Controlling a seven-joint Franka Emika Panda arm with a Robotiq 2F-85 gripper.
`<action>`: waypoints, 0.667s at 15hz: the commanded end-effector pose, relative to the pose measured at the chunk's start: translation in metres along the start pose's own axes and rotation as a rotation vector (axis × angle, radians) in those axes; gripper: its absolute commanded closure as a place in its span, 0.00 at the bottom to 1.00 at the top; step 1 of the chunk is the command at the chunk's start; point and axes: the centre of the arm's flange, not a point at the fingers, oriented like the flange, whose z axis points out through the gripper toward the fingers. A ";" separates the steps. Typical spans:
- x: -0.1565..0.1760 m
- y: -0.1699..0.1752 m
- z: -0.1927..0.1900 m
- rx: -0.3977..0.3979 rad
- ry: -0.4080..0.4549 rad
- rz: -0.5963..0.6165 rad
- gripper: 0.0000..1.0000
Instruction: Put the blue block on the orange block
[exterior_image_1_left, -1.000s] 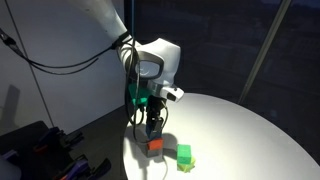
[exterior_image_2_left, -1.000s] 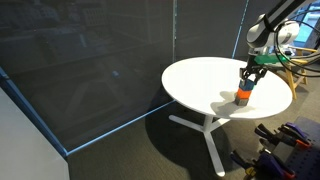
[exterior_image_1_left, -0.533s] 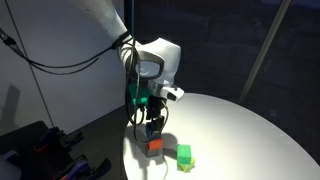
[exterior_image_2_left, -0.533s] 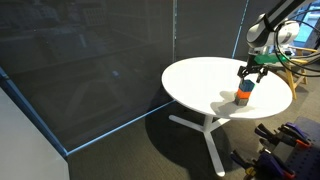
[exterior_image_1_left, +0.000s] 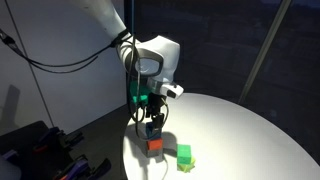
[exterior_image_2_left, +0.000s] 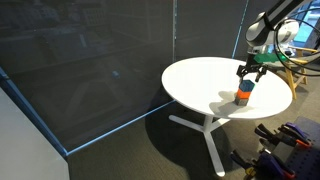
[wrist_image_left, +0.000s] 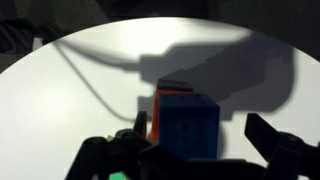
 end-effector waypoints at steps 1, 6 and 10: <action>-0.006 -0.006 -0.021 0.015 -0.005 -0.050 0.00; -0.016 -0.019 -0.038 0.021 0.001 -0.128 0.00; -0.023 -0.034 -0.045 0.017 0.003 -0.213 0.00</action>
